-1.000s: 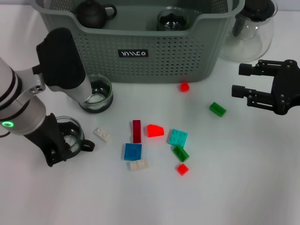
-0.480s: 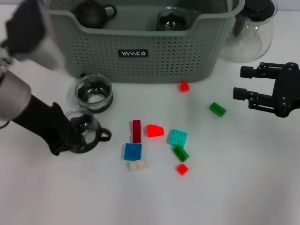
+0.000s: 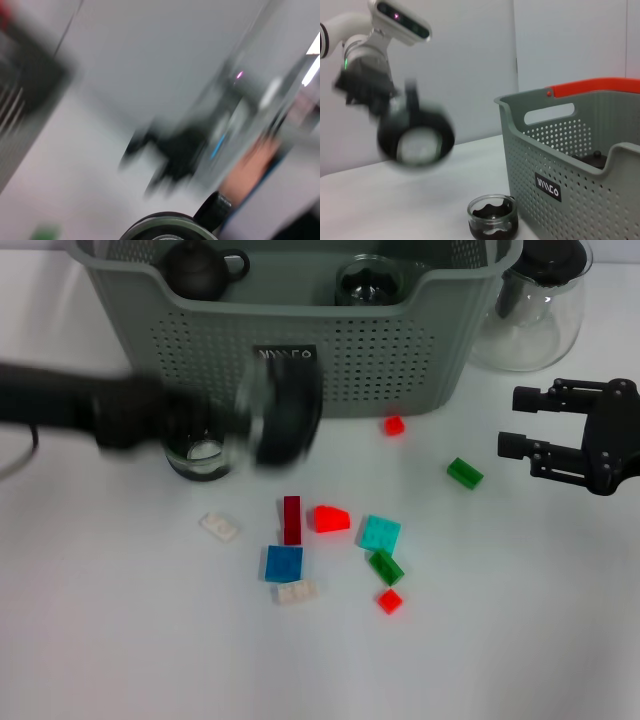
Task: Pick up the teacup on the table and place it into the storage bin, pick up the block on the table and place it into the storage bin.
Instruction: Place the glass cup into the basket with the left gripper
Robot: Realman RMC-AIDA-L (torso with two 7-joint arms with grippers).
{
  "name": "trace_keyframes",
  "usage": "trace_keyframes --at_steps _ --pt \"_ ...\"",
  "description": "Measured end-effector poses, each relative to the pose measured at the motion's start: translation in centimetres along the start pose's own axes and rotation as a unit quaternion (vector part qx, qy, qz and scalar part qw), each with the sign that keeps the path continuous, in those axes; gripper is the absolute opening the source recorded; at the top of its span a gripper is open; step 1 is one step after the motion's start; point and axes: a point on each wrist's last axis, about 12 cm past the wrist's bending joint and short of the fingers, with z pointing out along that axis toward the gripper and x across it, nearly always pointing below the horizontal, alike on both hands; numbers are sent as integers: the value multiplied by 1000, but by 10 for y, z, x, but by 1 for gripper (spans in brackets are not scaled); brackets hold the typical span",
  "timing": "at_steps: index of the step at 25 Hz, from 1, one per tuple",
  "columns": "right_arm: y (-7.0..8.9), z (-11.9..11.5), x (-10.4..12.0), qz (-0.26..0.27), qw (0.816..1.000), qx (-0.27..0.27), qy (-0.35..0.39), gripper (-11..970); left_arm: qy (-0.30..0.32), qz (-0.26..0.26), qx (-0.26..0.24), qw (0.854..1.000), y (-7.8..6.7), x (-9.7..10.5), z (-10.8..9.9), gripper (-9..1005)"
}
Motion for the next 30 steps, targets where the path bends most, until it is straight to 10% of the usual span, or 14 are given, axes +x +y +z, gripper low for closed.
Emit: trace_keyframes --at_steps 6,13,17,25,30 --pt "0 0 1 0 1000 -1 0 592 -146 34 14 989 -4 -56 -16 38" --pt "0 0 4 8 1000 -3 10 592 -101 37 -126 986 11 -146 -4 38" --pt "0 1 5 10 1000 -5 13 593 -8 25 -268 963 36 -183 38 38" --pt "2 1 6 12 1000 -8 12 593 163 19 -428 889 84 -169 117 37" --pt "4 2 10 16 1000 -11 10 592 200 34 -457 866 95 -150 140 38"
